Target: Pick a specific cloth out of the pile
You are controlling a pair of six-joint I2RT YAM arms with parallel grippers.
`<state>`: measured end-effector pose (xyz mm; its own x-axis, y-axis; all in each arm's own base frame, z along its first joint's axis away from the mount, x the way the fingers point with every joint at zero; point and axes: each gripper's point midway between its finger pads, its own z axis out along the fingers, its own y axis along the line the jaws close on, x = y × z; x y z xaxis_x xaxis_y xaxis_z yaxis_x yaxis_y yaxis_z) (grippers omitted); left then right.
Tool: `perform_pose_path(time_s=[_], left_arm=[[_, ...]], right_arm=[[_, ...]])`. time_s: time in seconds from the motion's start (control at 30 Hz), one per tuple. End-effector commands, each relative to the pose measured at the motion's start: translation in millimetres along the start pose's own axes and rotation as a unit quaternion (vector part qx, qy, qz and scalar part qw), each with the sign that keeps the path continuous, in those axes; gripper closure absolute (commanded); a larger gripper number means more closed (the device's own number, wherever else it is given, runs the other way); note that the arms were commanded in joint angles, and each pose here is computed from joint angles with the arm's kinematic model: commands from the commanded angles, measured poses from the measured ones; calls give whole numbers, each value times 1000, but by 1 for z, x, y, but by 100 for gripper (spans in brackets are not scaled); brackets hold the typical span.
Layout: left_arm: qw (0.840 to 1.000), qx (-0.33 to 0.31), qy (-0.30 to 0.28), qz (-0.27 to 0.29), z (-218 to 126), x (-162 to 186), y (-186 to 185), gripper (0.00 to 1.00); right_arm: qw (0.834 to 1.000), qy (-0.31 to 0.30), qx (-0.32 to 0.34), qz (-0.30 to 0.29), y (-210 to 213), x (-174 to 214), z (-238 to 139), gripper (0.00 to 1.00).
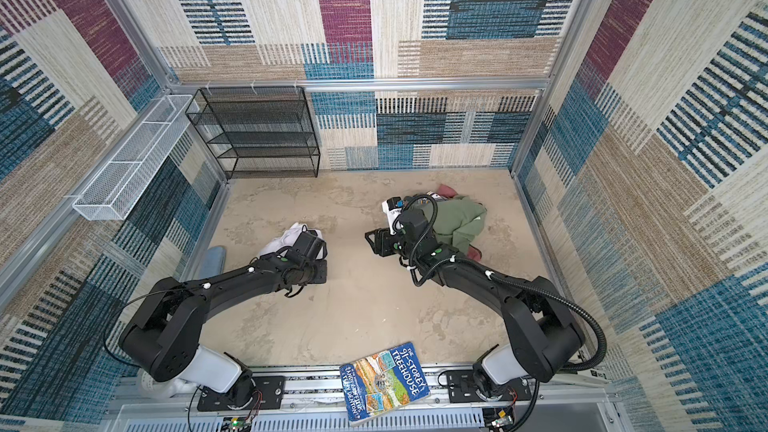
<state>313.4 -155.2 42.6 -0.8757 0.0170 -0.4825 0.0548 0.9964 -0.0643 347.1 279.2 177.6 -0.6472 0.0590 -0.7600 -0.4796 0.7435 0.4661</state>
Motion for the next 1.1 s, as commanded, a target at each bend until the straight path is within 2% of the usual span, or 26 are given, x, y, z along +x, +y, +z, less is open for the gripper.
perform_pose_path(time_s=[0.0, 0.33, 0.5, 0.6, 0.7, 0.87, 1.07], left_arm=[[1000, -20, 6, 13, 3, 3, 7, 66], [1000, -21, 17, 8, 13, 14, 9, 69], [999, -23, 31, 10, 20, 20, 9, 74], [999, -26, 34, 6, 21, 23, 10, 84], [999, -26, 34, 4, 20, 24, 11, 100], [1000, -14, 18, -2, 3, 15, 9, 100], [1000, 11, -21, -5, -33, -10, 2, 100]], right_arm=[[1000, -13, -1, -5, 2, -8, 0, 42], [1000, -7, 5, -4, -2, -6, 3, 42], [1000, -12, 3, -4, 0, -9, 2, 42], [1000, -13, 4, -4, 0, -9, 1, 42], [1000, -10, 6, -1, -1, -5, -1, 42], [1000, -12, 8, -2, -2, -5, -2, 42], [1000, -20, 6, -4, 0, -11, -4, 42]])
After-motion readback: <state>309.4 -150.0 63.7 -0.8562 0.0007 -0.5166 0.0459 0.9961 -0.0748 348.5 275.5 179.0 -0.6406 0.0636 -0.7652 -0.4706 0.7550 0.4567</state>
